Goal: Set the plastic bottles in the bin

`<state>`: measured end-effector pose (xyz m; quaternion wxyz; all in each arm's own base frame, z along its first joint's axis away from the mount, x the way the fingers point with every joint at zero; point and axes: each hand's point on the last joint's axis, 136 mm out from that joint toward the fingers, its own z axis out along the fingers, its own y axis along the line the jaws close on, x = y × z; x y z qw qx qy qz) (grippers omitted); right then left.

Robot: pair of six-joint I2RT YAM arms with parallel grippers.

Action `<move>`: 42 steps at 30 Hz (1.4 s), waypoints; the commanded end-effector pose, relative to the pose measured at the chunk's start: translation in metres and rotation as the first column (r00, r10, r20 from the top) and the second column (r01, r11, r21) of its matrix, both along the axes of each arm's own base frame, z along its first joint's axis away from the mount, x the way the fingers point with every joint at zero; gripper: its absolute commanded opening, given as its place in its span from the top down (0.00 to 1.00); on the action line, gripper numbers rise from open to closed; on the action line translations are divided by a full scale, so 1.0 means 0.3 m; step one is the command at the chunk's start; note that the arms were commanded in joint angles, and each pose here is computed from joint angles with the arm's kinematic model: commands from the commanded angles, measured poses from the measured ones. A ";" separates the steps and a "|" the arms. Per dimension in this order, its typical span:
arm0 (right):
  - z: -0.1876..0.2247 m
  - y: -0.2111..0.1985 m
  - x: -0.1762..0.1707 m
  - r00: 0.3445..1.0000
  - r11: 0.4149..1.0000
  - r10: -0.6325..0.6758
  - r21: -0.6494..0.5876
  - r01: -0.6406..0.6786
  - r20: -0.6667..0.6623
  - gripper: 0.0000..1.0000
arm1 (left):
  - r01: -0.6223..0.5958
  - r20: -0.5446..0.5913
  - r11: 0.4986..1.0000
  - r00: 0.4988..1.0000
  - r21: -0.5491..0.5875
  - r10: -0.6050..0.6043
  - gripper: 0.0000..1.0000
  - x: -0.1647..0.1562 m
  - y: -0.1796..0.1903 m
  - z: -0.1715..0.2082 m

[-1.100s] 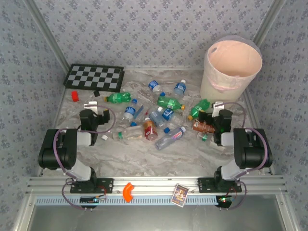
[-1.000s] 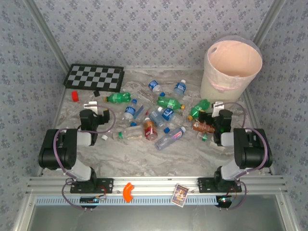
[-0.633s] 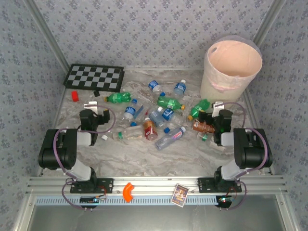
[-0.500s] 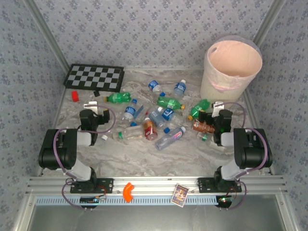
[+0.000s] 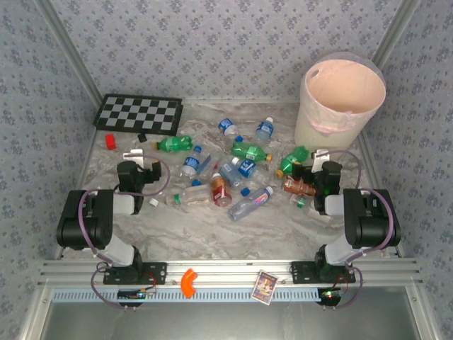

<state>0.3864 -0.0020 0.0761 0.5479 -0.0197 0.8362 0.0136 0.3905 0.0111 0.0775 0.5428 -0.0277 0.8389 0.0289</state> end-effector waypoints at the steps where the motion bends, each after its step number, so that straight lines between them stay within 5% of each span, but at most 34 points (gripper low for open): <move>1: 0.028 -0.013 0.015 1.000 1.000 -0.008 -0.006 0.009 0.023 0.01 | 0.021 0.027 1.000 0.999 -0.023 -0.020 0.00 0.027 0.002 0.036; 11: 0.077 -0.058 0.000 0.987 0.985 -0.146 -0.083 0.152 0.073 0.01 | -0.035 -0.042 0.999 0.999 -0.025 0.033 0.00 0.050 0.035 0.126; 17: 0.199 -0.102 -0.058 0.962 0.961 -0.255 -0.083 0.263 0.103 0.01 | -0.238 -0.013 0.967 0.971 -0.087 0.238 0.00 0.024 0.128 0.349; 22: 0.302 -0.130 -0.130 0.924 0.920 -0.377 0.140 0.367 0.058 0.01 | -0.363 -0.087 0.894 0.932 -0.261 0.353 0.00 -0.029 0.144 0.496; 25: 0.335 -0.155 -0.198 0.872 0.803 -0.488 0.371 0.466 -0.039 0.01 | -0.347 -0.127 0.871 0.938 -0.347 0.322 0.00 -0.058 0.104 0.502; 27: 0.358 -0.125 -0.207 0.902 0.806 -0.429 0.432 0.406 -0.048 0.01 | -0.399 -0.178 0.823 0.917 -0.404 0.358 0.00 -0.093 0.102 0.468; 34: 0.420 -0.013 -0.238 0.965 0.834 -0.261 0.495 0.244 -0.035 0.00 | -0.287 -0.204 0.774 0.957 -0.565 0.206 0.00 -0.152 -0.039 0.408; 42: 0.433 0.227 -0.297 0.988 0.911 -0.054 0.398 0.108 -0.145 0.01 | -0.079 -0.142 0.866 0.990 -0.494 0.009 0.00 -0.263 -0.307 0.405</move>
